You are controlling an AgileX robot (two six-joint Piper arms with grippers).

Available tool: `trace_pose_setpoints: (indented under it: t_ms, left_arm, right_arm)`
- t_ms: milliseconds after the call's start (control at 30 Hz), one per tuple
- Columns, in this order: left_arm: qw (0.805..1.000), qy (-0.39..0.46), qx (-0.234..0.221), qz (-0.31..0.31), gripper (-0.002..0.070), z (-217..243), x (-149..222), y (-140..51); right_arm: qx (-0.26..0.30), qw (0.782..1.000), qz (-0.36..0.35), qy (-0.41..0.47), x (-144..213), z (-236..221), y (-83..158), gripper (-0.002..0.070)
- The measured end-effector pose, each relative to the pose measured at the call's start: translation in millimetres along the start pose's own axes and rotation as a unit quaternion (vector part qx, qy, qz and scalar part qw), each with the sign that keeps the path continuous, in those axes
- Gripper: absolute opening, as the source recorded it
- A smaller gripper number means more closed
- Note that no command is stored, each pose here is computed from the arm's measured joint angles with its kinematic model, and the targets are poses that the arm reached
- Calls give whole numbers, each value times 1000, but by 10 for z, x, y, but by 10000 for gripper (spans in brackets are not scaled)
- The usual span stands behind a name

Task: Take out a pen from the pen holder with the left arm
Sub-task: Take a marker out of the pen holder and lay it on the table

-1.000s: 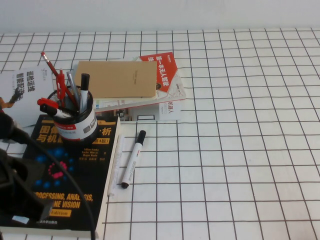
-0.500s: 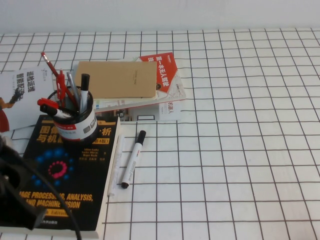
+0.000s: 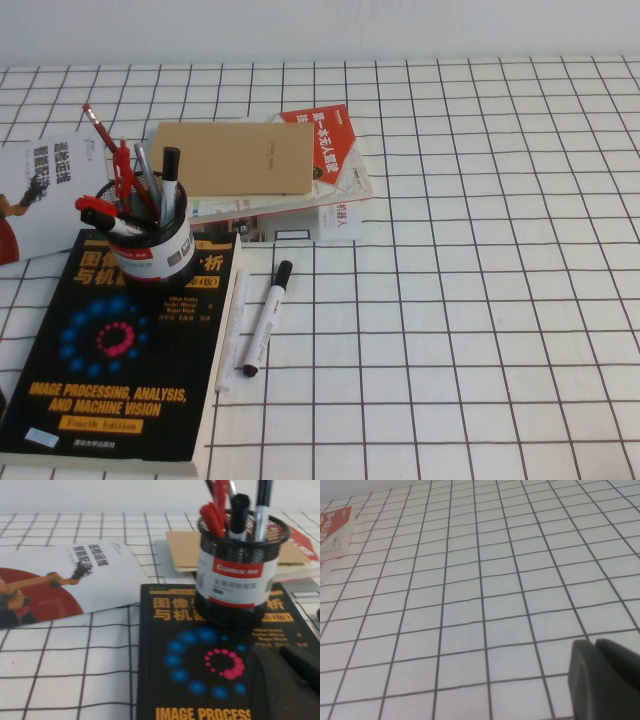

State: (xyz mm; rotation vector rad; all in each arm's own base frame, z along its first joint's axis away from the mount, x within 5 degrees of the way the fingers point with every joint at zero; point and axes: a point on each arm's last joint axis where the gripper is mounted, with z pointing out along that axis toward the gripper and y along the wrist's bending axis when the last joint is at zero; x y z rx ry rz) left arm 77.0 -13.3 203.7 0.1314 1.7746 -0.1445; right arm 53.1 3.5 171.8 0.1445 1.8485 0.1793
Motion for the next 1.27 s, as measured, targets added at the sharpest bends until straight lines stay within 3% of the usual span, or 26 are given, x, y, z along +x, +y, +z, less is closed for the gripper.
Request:
trace_pose_setpoints:
  t_ms: [233,367,533,733,1267]
  left_arm:
    - [993,-65,-82,-53,0,-172,150,109]
    - [993,-37,-102,-40,0,-196,217,130]
    - [994,32,-104,5,0,-195,337,131]
    - [994,51,-99,22,0,-196,368,124]
    - [997,47,-57,-8,0,-188,367,64]
  right_arm:
    - [0,1000,0,0,0,0,0,-17]
    - [0,1000,0,0,0,0,0,-17]
    - [0,1000,0,1,1,0,0,-16]
    - [0,1000,0,1,1,0,0,-16]
    - [0,1000,0,1,1,0,0,-17]
